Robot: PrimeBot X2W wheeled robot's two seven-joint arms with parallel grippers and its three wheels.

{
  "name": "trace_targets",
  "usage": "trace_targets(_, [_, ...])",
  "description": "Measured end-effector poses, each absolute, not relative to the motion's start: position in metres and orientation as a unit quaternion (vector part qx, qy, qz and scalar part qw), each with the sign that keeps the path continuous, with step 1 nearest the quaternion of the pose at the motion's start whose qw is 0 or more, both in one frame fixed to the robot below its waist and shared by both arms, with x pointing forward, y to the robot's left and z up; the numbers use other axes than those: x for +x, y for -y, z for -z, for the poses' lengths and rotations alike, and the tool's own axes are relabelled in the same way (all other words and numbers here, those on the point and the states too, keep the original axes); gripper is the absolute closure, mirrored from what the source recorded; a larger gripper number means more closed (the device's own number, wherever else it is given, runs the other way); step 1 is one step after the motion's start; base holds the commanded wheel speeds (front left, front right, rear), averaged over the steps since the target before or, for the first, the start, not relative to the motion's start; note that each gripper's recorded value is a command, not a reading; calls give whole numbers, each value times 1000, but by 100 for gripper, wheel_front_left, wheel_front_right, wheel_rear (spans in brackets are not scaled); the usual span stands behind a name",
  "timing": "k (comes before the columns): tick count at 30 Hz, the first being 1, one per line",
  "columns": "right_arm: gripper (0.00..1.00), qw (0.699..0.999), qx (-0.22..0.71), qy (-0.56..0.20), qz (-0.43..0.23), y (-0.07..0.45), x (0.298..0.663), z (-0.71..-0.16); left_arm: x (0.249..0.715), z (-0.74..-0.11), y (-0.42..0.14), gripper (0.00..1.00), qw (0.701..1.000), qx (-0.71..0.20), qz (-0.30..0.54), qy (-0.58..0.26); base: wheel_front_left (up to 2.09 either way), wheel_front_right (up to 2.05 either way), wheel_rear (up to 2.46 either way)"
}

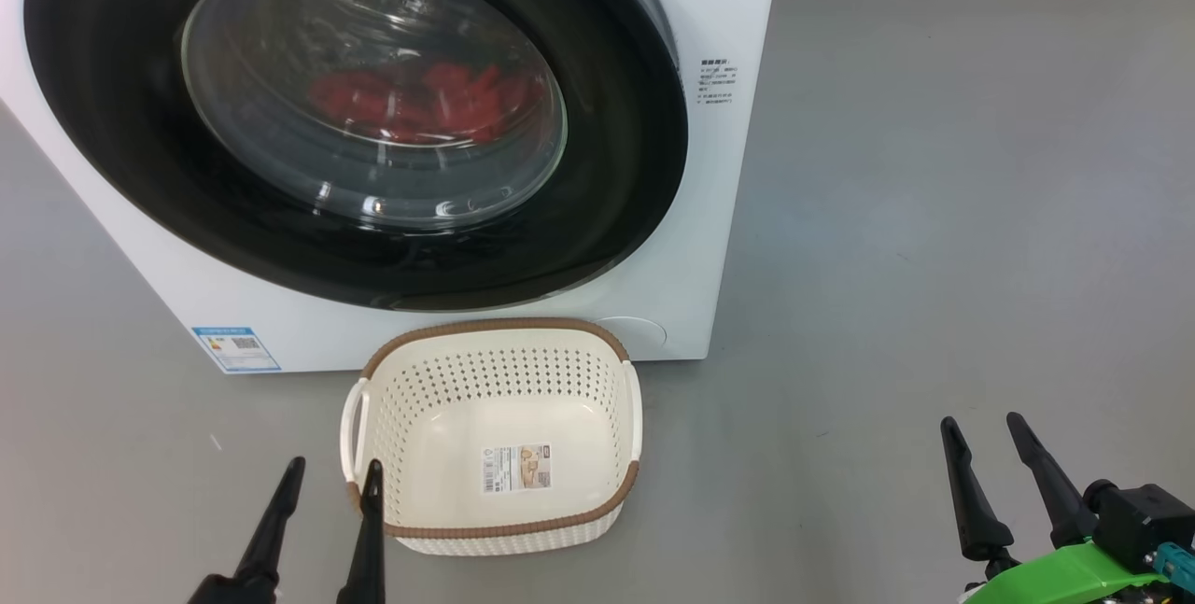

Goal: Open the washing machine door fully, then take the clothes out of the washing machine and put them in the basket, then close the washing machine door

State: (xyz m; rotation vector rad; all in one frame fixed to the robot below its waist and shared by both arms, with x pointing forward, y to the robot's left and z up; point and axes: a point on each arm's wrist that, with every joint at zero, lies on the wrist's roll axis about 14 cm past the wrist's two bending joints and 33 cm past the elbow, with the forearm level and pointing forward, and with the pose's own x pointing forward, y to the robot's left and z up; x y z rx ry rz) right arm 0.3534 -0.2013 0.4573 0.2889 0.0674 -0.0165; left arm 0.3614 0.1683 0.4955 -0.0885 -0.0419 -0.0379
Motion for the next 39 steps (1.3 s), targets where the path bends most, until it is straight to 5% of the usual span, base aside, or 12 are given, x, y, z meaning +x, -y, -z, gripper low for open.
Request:
trace_targets(15, [0,987,161,-22,9,200,356,-464,359,-495,-169,0,999,-45,20,20,0,0,0])
trace_targets(16, [17,986,167,-20,9,200,357,-465,359,-495,-169,0,999,-45,20,21,0,0,0])
trace_targets(17, [58,986,167,-20,9,200,357,-465,359,-495,-169,0,999,-45,20,21,0,0,0])
trace_targets(19, [93,983,181,-12,8,197,358,-470,358,-496,-168,0,999,-45,21,22,0,0,0])
trace_targets(20, [100,983,186,-9,6,196,358,-471,358,-496,-168,0,998,-45,21,22,0,0,0])
trace_targets(39, [100,965,242,95,-44,174,416,-546,360,-493,-162,0,998,-47,29,17,0,0,0])
